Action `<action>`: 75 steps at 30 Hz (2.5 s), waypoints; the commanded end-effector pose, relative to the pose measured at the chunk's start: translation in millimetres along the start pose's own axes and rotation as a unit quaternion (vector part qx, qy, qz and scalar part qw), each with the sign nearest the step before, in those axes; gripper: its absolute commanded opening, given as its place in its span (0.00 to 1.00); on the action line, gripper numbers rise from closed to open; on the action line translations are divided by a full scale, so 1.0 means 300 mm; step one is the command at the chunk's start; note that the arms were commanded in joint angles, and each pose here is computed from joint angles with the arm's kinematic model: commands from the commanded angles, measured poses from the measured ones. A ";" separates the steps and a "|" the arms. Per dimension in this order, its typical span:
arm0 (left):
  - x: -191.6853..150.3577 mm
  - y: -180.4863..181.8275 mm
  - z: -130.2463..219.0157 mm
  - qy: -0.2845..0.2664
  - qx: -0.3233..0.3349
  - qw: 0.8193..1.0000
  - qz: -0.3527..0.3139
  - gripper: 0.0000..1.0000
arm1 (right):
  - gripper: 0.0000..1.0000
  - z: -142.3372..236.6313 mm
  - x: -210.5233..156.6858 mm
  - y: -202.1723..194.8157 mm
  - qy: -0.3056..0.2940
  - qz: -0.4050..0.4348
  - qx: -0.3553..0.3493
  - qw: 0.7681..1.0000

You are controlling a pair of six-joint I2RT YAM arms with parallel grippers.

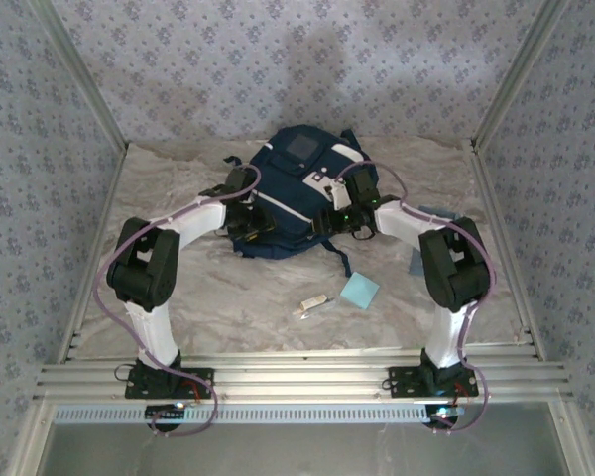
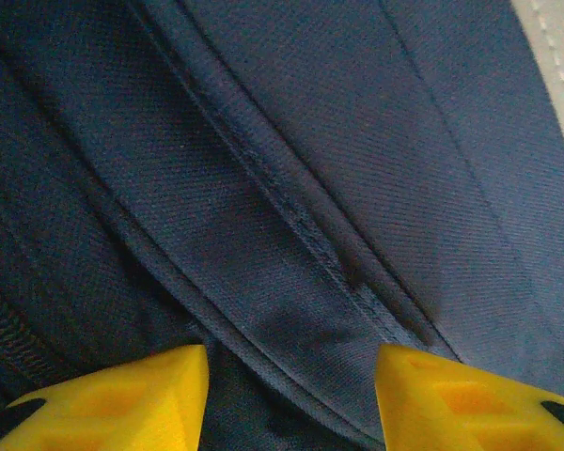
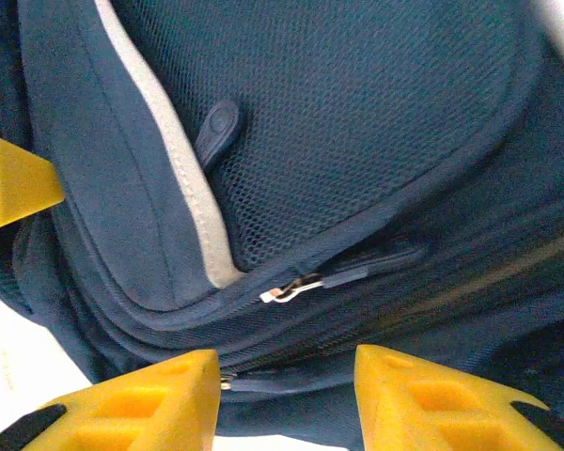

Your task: Pack books, pencil case, and school supplies into a backpack

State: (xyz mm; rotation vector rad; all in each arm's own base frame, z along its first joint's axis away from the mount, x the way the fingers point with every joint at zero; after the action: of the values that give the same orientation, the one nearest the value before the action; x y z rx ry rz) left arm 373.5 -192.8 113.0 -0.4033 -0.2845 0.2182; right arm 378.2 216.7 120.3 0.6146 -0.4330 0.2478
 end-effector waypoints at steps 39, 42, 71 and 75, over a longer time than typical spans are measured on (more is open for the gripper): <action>-0.002 -0.150 0.179 -0.008 -0.042 0.997 -0.057 0.51 | 0.45 0.133 0.063 -0.126 -0.041 -0.018 -0.123 0.991; -0.059 -0.214 0.159 0.001 -0.062 0.997 -0.050 0.51 | 0.45 0.095 0.092 -0.191 -0.043 -0.027 -0.149 0.988; -0.169 -0.314 -0.063 0.027 -0.028 0.999 -0.024 0.33 | 0.45 -0.042 0.125 -0.213 -0.037 -0.064 -0.148 0.986; -0.170 -0.314 -0.061 0.026 -0.029 0.999 -0.027 0.18 | 0.45 -0.046 0.121 -0.221 -0.035 -0.066 -0.156 0.985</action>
State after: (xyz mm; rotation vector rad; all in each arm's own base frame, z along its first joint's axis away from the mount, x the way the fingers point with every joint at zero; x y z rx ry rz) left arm 343.2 -291.6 121.7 -0.4512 -0.2409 0.1584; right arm 430.9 171.6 94.5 0.3600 -0.4711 0.0338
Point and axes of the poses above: each hand's point on the last joint's axis, 136 mm out from that joint toward the fingers, its own z axis back along the fingers, its own y axis along the line the jaws close on, x = y × z, the point moved 6 cm from there along z, back along the fingers, and after that the axes turned 4 degrees about -z, right-handed, at the moved point
